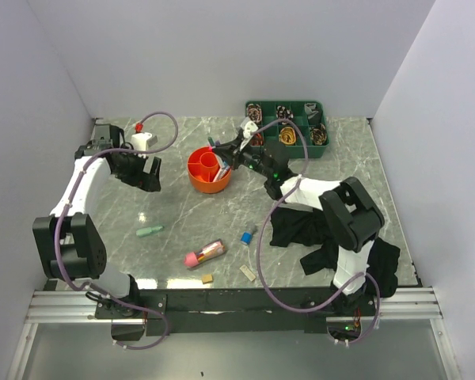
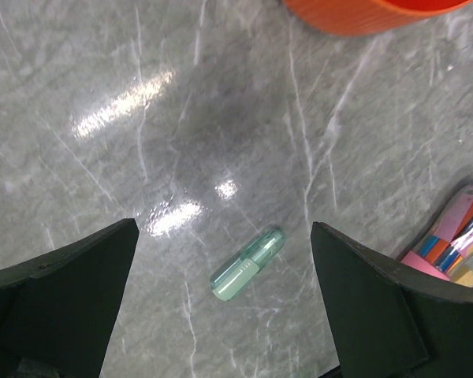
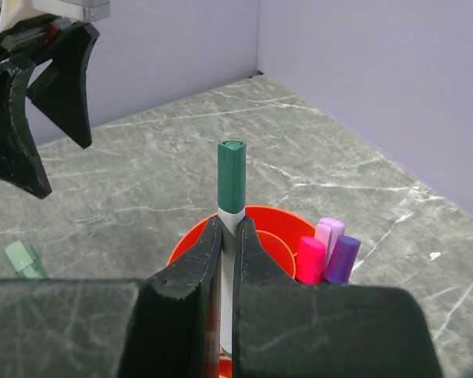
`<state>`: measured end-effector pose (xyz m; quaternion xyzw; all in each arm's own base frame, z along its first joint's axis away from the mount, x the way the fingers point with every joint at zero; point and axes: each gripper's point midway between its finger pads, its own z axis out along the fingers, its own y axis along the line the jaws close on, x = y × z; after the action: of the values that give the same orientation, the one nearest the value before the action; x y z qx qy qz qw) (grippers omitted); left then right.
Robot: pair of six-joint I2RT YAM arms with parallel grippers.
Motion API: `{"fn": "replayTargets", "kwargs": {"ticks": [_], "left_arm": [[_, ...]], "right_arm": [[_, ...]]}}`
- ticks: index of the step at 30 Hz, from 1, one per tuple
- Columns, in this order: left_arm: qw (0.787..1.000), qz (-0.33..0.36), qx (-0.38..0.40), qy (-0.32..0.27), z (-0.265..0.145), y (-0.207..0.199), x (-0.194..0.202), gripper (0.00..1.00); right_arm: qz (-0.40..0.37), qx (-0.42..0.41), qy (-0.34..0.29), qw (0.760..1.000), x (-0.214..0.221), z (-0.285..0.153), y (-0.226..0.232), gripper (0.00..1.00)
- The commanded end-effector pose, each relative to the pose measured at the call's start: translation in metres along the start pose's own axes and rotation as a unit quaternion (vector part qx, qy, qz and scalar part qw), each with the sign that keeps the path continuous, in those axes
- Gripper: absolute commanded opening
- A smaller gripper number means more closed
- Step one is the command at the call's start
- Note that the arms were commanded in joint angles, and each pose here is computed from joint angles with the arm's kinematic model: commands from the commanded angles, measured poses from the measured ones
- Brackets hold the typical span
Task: Sort the stationery into containers
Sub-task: Place the pen in the storage box.
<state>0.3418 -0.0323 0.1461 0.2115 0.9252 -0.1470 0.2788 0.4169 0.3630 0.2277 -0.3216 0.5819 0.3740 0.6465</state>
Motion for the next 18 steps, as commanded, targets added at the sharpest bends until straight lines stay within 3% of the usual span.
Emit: {"fn": "replayTargets", "kwargs": {"ticks": [1, 15, 18], "left_arm": [[1.000, -0.003, -0.016, 0.003, -0.006, 0.004, -0.007, 0.99], [0.999, 0.002, -0.031, -0.007, -0.011, 0.006, -0.009, 0.99], [1.000, 0.005, -0.028, -0.009, -0.012, 0.005, -0.008, 0.99]], "right_arm": [[0.001, -0.011, -0.058, 0.998, -0.019, 0.011, -0.001, 0.00], [0.025, 0.001, -0.041, 0.999, 0.018, 0.017, 0.001, 0.00], [0.031, 0.010, -0.035, 0.999, 0.019, 0.019, -0.002, 0.14]]}}
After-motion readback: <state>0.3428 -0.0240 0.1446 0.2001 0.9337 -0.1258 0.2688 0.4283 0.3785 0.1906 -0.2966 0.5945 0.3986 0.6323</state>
